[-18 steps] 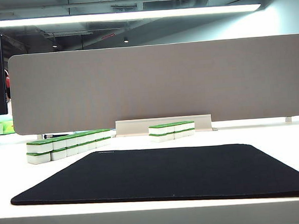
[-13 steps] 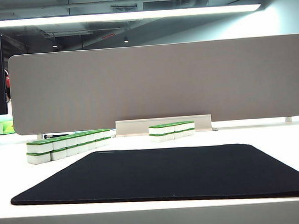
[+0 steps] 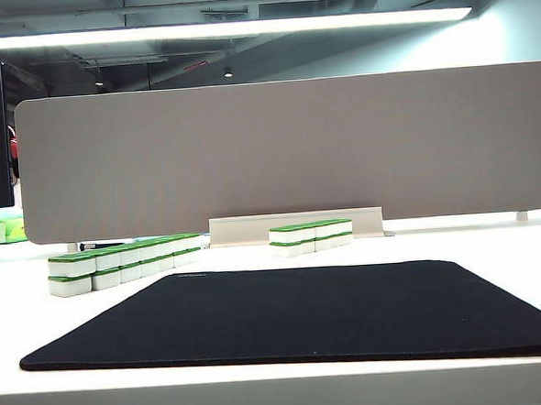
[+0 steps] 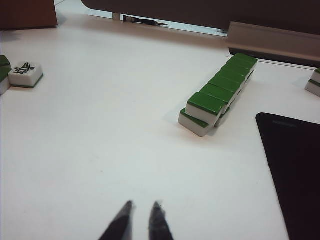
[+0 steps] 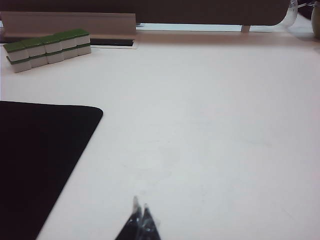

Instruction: Take a mahjong tile from the mahjong wall and then place it on the table close to you.

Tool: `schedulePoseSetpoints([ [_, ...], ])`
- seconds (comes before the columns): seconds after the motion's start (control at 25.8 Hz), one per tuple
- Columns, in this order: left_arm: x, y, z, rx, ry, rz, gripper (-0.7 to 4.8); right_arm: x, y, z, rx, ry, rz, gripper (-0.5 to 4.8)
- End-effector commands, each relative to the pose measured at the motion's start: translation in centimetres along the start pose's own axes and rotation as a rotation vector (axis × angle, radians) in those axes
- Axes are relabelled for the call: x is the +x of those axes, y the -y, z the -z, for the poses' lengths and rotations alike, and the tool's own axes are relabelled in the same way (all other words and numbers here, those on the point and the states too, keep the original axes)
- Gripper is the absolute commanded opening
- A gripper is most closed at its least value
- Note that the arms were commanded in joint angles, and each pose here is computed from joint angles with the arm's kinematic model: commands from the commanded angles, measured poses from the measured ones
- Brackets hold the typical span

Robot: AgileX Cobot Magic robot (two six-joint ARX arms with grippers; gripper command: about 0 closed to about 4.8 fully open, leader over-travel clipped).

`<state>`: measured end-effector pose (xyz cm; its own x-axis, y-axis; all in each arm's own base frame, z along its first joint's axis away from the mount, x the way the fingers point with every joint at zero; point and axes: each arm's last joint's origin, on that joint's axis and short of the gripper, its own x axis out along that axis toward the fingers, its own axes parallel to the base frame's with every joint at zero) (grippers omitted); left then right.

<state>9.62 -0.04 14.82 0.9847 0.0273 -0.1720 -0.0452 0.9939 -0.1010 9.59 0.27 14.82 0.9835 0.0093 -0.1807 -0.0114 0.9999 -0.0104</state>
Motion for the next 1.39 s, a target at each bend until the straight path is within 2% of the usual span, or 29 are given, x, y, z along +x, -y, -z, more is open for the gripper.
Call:
schedulePoseSetpoints([
  [0.04,-0.01,0.0,0.07,-0.001,-0.012,0.003,0.44,-0.02,-0.01,0.02,-0.002,0.008,-0.002,-0.01],
  [0.77,-0.01,0.0,0.07,-0.001,-0.012,0.003,0.44,-0.02,-0.02,-0.04,0.001,0.014,-0.003,-0.01],
  [1.01,-0.01,0.0,0.07,-0.001,-0.012,0.003,0.44,-0.02,-0.02,-0.21,0.121,0.032,-0.006,-0.01],
  [1.39,-0.01,0.01,0.07,-0.002,-0.012,0.006,0.44,-0.08,-0.18,-0.57,0.122,0.057,-0.06,-0.01],
])
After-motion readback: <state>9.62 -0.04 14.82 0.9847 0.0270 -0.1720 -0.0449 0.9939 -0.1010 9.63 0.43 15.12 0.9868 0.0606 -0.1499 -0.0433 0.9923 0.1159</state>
